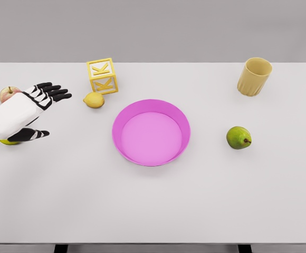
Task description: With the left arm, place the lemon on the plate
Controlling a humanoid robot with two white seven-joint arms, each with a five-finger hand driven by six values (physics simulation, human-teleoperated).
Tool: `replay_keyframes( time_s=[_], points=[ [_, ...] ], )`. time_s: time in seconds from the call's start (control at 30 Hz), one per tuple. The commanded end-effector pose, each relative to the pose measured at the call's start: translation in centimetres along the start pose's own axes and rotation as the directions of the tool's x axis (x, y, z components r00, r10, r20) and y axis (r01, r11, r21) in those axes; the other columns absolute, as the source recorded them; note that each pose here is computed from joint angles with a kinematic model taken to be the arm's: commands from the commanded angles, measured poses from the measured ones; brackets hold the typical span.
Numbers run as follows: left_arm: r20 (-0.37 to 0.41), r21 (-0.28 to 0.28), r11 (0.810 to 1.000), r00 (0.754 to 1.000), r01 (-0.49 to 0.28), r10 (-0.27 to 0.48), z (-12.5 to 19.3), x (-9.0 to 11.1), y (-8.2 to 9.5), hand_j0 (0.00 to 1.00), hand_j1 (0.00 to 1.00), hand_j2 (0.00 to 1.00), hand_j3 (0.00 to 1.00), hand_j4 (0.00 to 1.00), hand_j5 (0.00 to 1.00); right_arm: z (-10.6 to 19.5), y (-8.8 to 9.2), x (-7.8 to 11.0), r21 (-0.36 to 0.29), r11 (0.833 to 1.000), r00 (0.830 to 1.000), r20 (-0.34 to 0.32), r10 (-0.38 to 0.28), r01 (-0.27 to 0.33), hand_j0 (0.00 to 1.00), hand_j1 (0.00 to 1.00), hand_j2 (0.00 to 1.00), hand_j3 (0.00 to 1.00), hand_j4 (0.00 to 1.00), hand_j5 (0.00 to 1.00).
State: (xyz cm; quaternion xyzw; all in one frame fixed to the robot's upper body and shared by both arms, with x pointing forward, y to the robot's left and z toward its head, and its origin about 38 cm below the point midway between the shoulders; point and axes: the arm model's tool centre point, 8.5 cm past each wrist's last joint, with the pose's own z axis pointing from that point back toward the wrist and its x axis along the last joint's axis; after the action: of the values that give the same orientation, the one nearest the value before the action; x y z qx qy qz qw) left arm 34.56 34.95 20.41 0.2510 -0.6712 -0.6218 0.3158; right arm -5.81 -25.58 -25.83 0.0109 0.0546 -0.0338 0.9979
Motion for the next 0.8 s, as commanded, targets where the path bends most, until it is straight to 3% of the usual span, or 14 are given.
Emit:
replay_keyframes(
  time_s=[0.0,0.2,0.3,0.43,0.53,0.63,0.77],
  points=[
    [0.0,0.004,1.0,1.0,-0.005,0.005,0.0,0.0,0.0,1.0,1.0,1.0,1.0,1.0,1.0,0.0,0.0,0.0,0.0,1.0,1.0,0.0,-0.001,0.001,1.0,1.0,1.0,1.0,1.0,1.0],
    [-0.011,-0.023,0.999,0.999,0.049,-0.05,-0.2,-0.3,0.1,1.0,1.0,1.0,1.0,1.0,1.0,0.0,0.0,0.0,0.0,1.0,1.0,-0.001,0.0,0.0,1.0,1.0,1.0,1.0,1.0,1.0],
    [-0.027,-0.018,0.986,0.986,0.166,-0.167,-1.5,-1.4,2.3,1.0,1.0,1.0,1.0,1.0,1.0,0.0,0.0,0.0,0.0,1.0,1.0,-0.001,0.0,0.0,1.0,1.0,1.0,1.0,1.0,1.0],
    [0.018,-0.038,0.987,0.988,0.155,-0.155,-3.3,-0.9,1.6,1.0,1.0,1.0,1.0,1.0,1.0,0.0,0.0,0.0,0.0,1.0,1.0,-0.001,0.0,0.0,1.0,1.0,1.0,1.0,1.0,1.0],
    [0.01,-0.068,0.986,0.989,0.151,-0.15,-5.3,-2.8,1.5,1.0,1.0,1.0,1.0,1.0,1.0,0.0,0.0,0.0,0.0,1.0,1.0,0.001,0.0,0.0,1.0,1.0,1.0,1.0,1.0,1.0],
    [0.008,-0.142,0.98,0.99,0.14,-0.14,-6.4,-3.8,0.6,1.0,1.0,1.0,1.0,1.0,1.0,0.0,0.0,0.0,0.0,1.0,1.0,-0.001,0.0,0.0,1.0,1.0,1.0,1.0,1.0,1.0],
    [-0.031,-0.13,0.989,0.996,0.077,-0.081,-7.5,-5.0,-0.4,1.0,1.0,1.0,1.0,1.0,1.0,0.0,0.0,0.0,0.0,1.0,1.0,-0.001,0.0,0.0,1.0,1.0,1.0,1.0,1.0,1.0]
  ],
)
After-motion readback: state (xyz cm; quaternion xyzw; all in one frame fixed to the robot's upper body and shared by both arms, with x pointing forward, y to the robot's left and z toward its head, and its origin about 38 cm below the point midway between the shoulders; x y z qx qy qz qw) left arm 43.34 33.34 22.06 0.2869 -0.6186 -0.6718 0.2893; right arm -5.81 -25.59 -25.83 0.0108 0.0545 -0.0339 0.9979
